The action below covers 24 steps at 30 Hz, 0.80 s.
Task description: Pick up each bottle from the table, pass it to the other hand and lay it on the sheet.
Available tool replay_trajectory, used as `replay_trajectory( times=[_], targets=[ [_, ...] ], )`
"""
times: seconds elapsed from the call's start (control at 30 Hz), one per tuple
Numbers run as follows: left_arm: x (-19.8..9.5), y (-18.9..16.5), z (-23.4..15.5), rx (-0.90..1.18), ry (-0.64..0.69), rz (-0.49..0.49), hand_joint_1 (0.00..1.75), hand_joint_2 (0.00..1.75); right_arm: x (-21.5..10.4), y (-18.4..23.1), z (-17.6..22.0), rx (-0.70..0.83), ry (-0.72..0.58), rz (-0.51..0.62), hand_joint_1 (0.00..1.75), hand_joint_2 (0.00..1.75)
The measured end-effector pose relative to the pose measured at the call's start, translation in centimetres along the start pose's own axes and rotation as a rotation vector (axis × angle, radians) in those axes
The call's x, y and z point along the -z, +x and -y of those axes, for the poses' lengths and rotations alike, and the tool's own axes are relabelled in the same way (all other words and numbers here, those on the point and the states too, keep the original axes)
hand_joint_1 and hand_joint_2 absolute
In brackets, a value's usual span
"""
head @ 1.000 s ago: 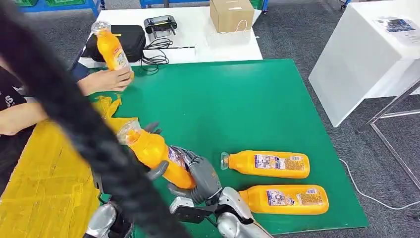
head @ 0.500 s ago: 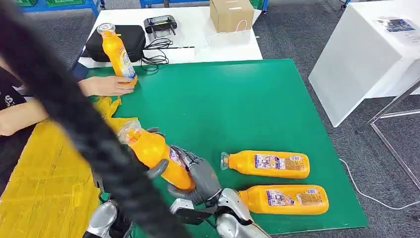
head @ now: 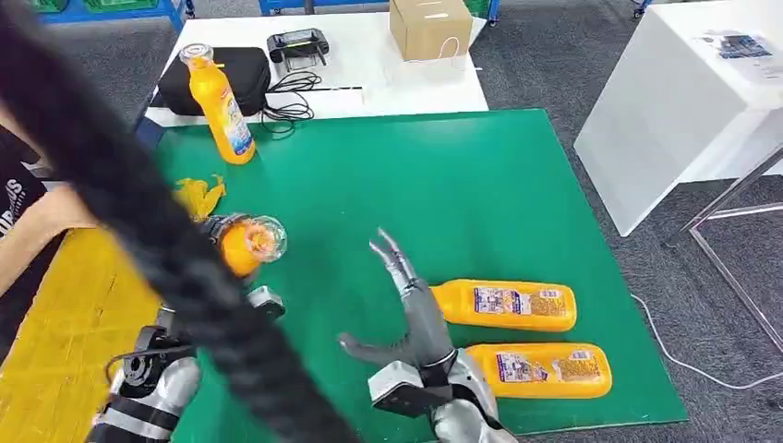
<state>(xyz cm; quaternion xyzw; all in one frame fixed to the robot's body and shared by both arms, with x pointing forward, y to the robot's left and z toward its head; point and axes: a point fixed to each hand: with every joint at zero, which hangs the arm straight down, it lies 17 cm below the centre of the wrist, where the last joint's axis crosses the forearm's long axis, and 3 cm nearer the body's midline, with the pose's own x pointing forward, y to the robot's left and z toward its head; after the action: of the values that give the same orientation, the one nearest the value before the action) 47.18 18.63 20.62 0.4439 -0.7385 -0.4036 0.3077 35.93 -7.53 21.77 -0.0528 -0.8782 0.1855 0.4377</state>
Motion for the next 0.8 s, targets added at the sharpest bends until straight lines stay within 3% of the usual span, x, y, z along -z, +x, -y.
replay_trajectory(
  times=[0.07, 0.43, 0.53, 0.63, 0.77, 0.8],
  targets=[
    [-0.6, -2.0, 1.0, 0.172, -0.035, 0.019, 1.75, 1.75, 0.3, 0.1, 1.6, -0.003, -0.025, 0.007, 0.0, 1.75],
    [-1.8, -5.4, 2.9, 0.231, -0.103, -0.006, 1.75, 1.75, 0.8, 0.5, 4.1, -0.021, -0.073, 0.025, 0.0, 1.75],
    [-2.1, -6.1, 3.6, 0.351, -0.134, 0.004, 1.75, 1.75, 0.8, 0.7, 4.4, -0.021, -0.08, 0.03, 0.0, 1.75],
    [-3.2, -7.5, 5.3, 0.441, -0.174, -0.017, 1.75, 1.75, 1.0, 0.8, 4.7, -0.02, -0.083, 0.036, 0.0, 1.75],
    [-5.9, -6.6, 9.4, 0.463, -0.271, 0.057, 1.75, 1.75, 1.3, 0.5, 4.9, -0.052, -0.074, 0.031, 0.0, 1.75],
    [-6.8, -6.6, 10.5, 0.462, -0.305, 0.067, 1.26, 1.75, 1.4, 0.4, 5.0, -0.071, -0.072, 0.028, 0.0, 1.75]
  ],
)
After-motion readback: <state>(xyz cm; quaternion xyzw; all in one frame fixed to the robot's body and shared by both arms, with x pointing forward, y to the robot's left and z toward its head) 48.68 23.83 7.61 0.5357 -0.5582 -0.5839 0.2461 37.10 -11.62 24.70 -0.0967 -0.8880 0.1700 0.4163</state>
